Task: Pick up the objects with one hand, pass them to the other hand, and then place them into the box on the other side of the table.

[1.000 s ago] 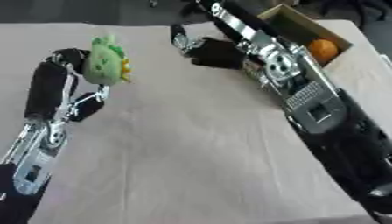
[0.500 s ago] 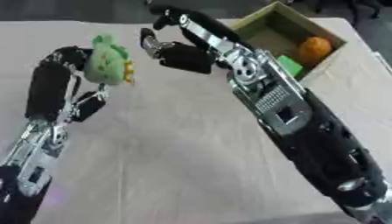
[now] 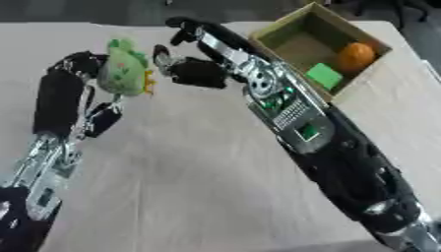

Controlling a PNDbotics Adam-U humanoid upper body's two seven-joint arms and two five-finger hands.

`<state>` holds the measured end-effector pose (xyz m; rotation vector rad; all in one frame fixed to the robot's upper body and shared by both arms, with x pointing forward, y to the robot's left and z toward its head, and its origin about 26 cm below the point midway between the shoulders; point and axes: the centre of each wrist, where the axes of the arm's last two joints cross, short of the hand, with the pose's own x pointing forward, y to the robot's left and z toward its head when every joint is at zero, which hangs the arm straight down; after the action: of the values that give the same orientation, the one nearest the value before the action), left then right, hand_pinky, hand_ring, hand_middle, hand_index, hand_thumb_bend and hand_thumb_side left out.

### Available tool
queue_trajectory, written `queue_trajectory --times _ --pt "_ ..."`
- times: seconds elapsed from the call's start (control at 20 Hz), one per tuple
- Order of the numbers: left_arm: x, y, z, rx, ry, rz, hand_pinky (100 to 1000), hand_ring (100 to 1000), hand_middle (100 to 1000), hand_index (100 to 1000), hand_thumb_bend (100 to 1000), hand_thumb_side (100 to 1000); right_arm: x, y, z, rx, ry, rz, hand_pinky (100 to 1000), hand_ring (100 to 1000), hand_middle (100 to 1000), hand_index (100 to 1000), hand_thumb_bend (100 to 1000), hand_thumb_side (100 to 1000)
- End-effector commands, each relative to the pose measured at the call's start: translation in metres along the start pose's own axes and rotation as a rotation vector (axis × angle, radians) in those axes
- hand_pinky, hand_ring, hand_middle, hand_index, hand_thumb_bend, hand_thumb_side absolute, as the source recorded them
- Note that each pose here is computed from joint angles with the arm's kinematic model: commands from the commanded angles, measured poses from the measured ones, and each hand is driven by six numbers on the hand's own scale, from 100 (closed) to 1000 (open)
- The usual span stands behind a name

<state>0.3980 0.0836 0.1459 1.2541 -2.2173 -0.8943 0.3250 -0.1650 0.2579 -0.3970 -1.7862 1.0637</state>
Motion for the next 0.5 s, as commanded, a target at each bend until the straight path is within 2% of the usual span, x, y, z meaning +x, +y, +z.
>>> queue_trajectory --times 0.05,0.25,0.5 --pt "0.0049 0.0052 -0.0064 0.042 -0.022 -0.015 445 473 421 476 170 100 0.0064 -0.003 -0.0012 0.008 -0.01 -0.002 1000 960 811 1000 100 455" --pt "0.0063 0.0065 -0.0065 0.048 -0.04 -0.032 447 475 422 477 179 100 0.0086 0.0 -0.0021 0.059 -0.013 -0.009 1000 959 809 1000 100 429" --pt "0.0086 0.0095 -0.008 0.054 -0.069 -0.057 453 479 425 479 201 100 0.0131 0.0003 -0.0017 0.152 -0.016 -0.049 1000 960 809 1000 100 480"
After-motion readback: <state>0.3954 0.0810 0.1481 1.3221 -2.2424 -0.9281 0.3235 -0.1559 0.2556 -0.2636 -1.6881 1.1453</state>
